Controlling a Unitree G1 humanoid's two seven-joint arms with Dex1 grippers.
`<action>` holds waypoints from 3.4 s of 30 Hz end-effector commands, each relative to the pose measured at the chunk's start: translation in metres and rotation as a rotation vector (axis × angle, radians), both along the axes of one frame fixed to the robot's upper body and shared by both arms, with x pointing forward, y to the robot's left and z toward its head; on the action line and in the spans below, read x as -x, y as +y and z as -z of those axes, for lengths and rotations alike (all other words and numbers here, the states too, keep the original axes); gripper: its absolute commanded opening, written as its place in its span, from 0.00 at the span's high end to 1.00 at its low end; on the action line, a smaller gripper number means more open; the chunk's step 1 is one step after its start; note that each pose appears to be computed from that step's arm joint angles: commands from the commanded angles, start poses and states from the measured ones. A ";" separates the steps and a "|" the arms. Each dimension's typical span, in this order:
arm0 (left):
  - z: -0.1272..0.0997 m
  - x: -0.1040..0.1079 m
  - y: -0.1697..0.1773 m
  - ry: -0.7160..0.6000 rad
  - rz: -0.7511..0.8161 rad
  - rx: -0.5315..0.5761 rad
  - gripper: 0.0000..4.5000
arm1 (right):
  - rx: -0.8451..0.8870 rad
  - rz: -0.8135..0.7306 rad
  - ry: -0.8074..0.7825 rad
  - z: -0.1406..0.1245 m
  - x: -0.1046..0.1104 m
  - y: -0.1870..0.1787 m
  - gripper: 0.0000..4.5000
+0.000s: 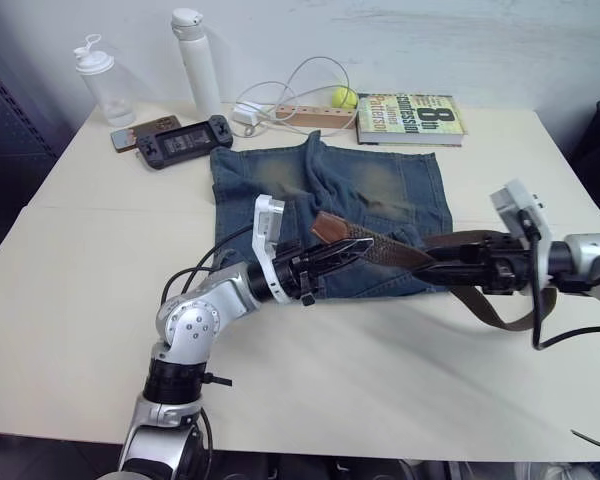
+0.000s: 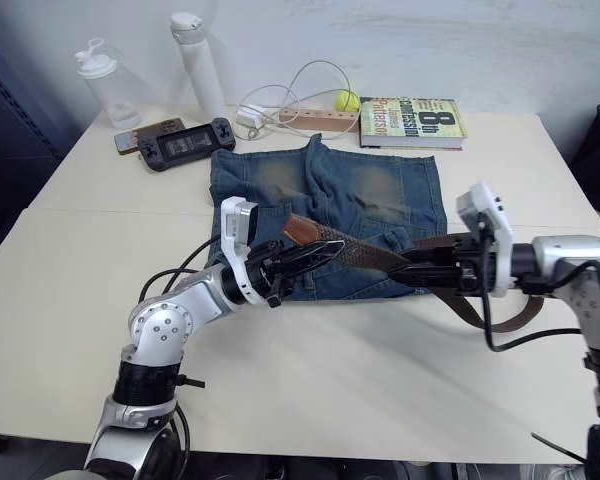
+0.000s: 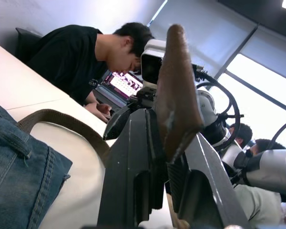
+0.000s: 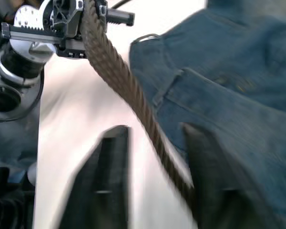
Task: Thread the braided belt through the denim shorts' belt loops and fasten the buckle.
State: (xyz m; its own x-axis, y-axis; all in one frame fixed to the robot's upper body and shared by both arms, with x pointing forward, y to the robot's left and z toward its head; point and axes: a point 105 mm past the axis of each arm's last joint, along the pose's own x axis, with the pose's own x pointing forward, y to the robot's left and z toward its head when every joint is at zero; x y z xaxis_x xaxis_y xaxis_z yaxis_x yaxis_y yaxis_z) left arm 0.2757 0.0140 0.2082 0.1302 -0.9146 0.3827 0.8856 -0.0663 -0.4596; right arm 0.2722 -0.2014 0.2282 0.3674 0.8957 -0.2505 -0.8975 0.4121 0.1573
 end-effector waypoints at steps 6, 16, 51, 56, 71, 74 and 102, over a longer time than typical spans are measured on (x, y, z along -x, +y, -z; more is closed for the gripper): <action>-0.038 -0.012 -0.017 0.157 0.091 0.221 1.00 | -0.305 0.064 0.031 -0.057 0.048 -0.015 0.02; -0.042 -0.013 -0.022 0.266 0.176 0.254 1.00 | -0.777 0.175 0.268 -0.002 0.072 0.053 0.02; -0.026 -0.026 -0.021 0.324 0.043 0.140 1.00 | -1.075 0.281 0.244 0.010 0.005 0.085 0.02; -0.021 -0.026 -0.021 0.327 0.034 0.126 1.00 | -1.097 0.293 0.215 0.006 0.002 0.077 0.02; -0.015 -0.030 -0.019 0.324 0.012 0.100 1.00 | -1.056 0.292 0.191 0.002 0.003 0.071 0.61; -0.015 -0.033 -0.019 0.317 0.005 0.092 1.00 | -1.001 0.308 0.191 0.007 -0.002 0.075 0.96; 0.058 -0.039 -0.103 -0.997 -0.164 -0.647 0.01 | -0.834 0.731 -0.083 -0.026 0.036 -0.054 1.00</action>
